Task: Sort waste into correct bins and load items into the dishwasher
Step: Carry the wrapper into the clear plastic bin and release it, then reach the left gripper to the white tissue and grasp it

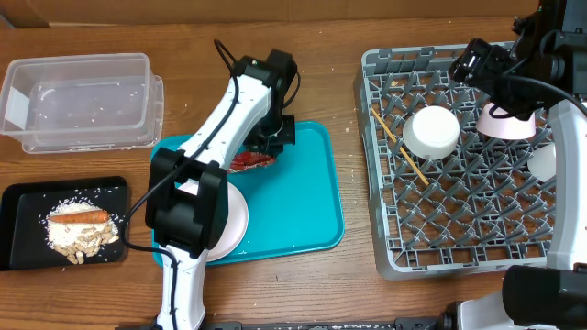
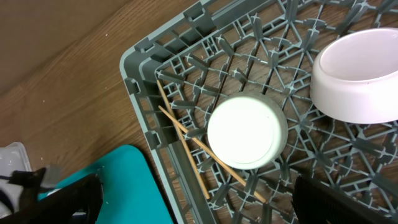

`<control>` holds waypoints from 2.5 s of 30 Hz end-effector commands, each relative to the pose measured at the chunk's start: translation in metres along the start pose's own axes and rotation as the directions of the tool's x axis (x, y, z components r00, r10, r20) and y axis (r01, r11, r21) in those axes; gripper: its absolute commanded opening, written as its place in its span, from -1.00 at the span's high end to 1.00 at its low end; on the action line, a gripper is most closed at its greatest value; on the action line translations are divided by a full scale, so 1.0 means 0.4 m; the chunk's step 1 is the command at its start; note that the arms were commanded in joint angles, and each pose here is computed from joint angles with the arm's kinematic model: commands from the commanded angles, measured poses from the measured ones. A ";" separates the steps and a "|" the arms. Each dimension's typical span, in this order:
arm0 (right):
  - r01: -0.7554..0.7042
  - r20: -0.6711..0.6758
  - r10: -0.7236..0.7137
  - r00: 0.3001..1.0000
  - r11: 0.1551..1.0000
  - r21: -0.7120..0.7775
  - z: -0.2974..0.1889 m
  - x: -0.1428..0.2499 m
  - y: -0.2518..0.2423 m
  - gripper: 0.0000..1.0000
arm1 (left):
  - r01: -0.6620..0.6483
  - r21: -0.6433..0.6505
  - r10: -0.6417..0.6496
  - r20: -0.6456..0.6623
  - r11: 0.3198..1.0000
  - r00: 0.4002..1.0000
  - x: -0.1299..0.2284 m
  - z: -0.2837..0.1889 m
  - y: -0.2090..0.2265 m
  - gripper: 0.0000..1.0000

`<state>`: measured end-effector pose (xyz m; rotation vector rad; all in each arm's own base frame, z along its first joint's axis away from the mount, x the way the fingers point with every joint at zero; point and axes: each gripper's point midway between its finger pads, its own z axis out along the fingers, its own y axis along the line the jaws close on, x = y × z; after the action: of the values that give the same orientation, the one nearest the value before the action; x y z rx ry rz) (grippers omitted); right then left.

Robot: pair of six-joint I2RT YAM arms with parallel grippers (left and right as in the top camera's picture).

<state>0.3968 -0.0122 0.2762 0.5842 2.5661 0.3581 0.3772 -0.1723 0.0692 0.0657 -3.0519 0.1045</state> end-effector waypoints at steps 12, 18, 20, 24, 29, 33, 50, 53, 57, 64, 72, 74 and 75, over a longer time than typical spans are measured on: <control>0.005 0.036 -0.005 0.999 1.000 -0.010 -0.022 -0.019 0.010 -1.00 | -0.016 0.086 0.002 0.166 0.996 0.986 -0.057 -0.256 -0.034 0.92; 0.006 0.036 -0.005 0.999 1.000 -0.010 -0.022 -0.019 0.010 -1.00 | 0.127 0.067 -0.143 0.370 0.990 0.918 -0.158 -0.405 0.109 0.92; 0.005 0.036 -0.005 0.999 1.000 -0.010 -0.022 -0.019 0.010 -1.00 | 0.217 0.052 -0.217 0.452 0.975 0.865 -0.201 -0.454 0.195 0.92; 0.005 0.036 -0.005 0.999 1.000 -0.010 -0.022 -0.019 0.010 -1.00 | 0.356 0.056 -0.321 0.580 0.933 0.749 -0.285 -0.510 0.354 0.92; 0.005 0.036 -0.005 0.999 1.000 -0.010 -0.022 -0.019 0.010 -1.00 | 0.415 0.079 -0.357 0.667 0.907 0.654 -0.351 -0.551 0.504 0.92; 0.005 0.036 -0.005 0.999 1.000 -0.010 -0.022 -0.019 0.010 -1.00 | 0.507 0.020 -0.371 0.705 0.862 0.604 -0.363 -0.546 0.633 0.92; 0.005 0.035 -0.005 0.999 1.000 -0.010 -0.022 -0.018 0.010 -1.00 | 0.344 0.311 -0.457 0.464 0.886 0.759 -0.323 -0.453 0.554 -0.92; 0.005 0.035 -0.005 0.999 1.000 -0.010 -0.022 -0.018 0.010 -1.00 | 0.194 0.468 -0.380 0.344 0.862 0.859 -0.283 -0.451 0.395 -0.54; 0.005 0.036 -0.005 0.999 1.000 -0.010 -0.022 -0.019 0.010 -1.00 | 0.230 0.303 -0.314 0.265 0.925 0.912 -0.210 -0.390 0.360 -0.52; 0.005 0.036 -0.005 0.999 1.000 -0.010 -0.022 -0.019 0.010 -1.00 | 0.208 -0.024 -0.200 0.183 0.978 0.963 -0.106 -0.337 0.350 -0.68; 0.005 0.036 -0.005 0.999 1.000 -0.010 -0.022 -0.019 0.010 -1.00 | 0.138 -0.113 -0.132 0.058 0.984 0.990 -0.055 -0.246 0.312 -0.80; 0.005 0.036 -0.005 0.999 1.000 -0.010 -0.022 -0.019 0.010 -1.00 | 0.134 -0.143 -0.135 0.005 0.981 0.991 -0.033 -0.212 0.324 -0.80; 0.005 0.036 -0.005 0.999 1.000 -0.010 -0.022 -0.019 0.010 -1.00 | 0.134 -0.160 -0.140 -0.025 0.978 0.990 -0.020 -0.193 0.334 -0.80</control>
<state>0.3968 -0.0122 0.2762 0.5842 2.5661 0.3581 0.4002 -0.0461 0.1530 0.2947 -3.0669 -0.0338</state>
